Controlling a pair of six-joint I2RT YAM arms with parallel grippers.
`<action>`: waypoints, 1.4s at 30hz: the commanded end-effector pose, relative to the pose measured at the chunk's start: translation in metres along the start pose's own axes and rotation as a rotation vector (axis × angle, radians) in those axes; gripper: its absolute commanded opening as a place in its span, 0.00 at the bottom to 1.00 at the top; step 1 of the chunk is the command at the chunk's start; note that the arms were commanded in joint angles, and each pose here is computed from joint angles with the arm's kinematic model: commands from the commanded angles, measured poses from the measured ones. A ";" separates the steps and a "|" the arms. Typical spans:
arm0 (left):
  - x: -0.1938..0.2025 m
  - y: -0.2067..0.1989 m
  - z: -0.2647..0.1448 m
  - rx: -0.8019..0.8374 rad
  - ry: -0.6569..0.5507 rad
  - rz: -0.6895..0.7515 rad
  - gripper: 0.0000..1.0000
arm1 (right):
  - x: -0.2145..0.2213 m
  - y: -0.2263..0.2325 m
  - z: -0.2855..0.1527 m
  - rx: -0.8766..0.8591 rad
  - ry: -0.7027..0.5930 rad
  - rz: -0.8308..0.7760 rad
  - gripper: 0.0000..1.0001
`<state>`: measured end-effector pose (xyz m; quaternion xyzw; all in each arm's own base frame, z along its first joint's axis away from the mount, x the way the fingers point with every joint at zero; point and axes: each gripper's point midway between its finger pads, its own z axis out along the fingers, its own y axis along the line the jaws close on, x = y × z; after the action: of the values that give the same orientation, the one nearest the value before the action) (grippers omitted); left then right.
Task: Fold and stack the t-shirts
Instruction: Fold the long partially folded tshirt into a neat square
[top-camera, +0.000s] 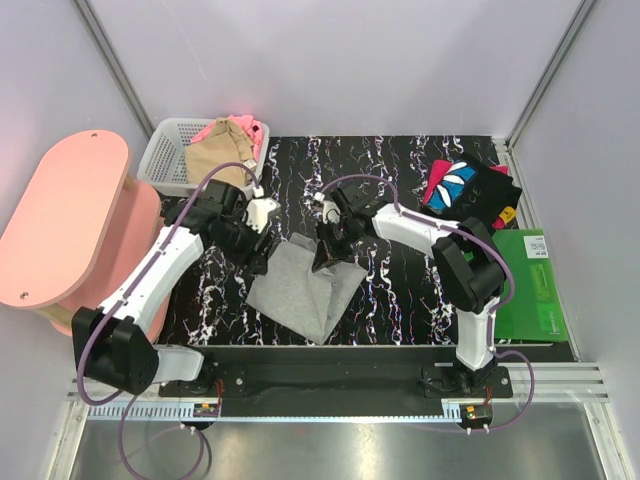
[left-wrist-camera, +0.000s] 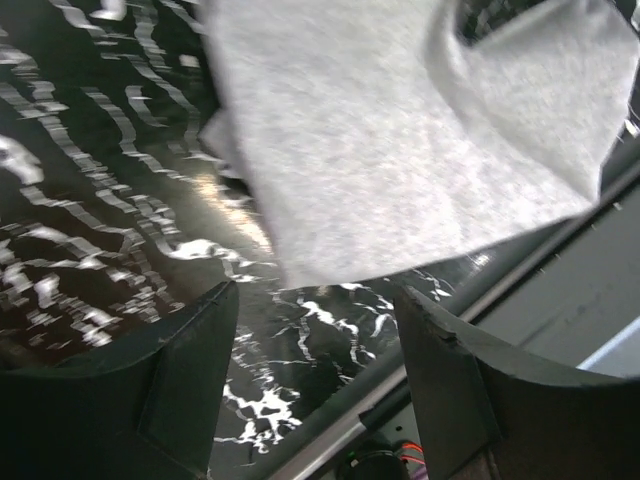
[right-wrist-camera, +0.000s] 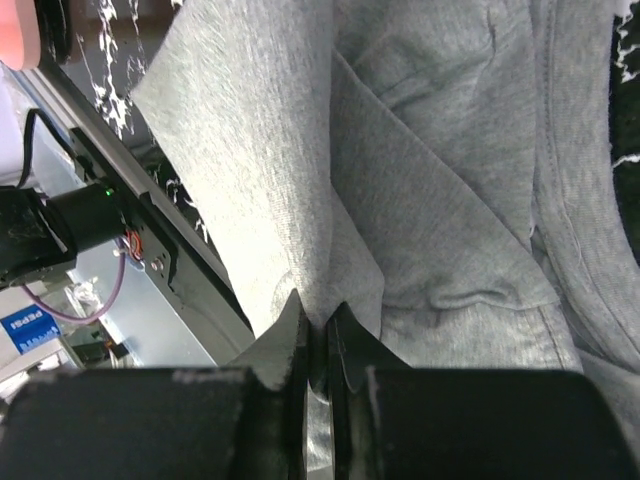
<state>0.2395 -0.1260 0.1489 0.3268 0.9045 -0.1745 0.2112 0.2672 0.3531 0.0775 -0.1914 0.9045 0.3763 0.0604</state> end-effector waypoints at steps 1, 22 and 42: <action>0.001 -0.024 0.018 0.144 0.006 0.023 0.67 | -0.023 0.014 -0.021 0.034 -0.053 -0.088 0.01; 0.047 -0.047 0.130 0.280 0.388 0.018 0.61 | -0.047 -0.092 -0.041 0.474 -0.088 0.061 0.41; -0.081 0.010 -0.018 0.119 -0.135 0.012 0.62 | -0.059 -0.001 -0.103 0.238 -0.269 0.127 0.56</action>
<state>0.2838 -0.1667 0.1279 0.3348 0.8981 -0.2409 0.1526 0.3419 0.2533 0.1181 -0.0675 0.9674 0.1497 0.1927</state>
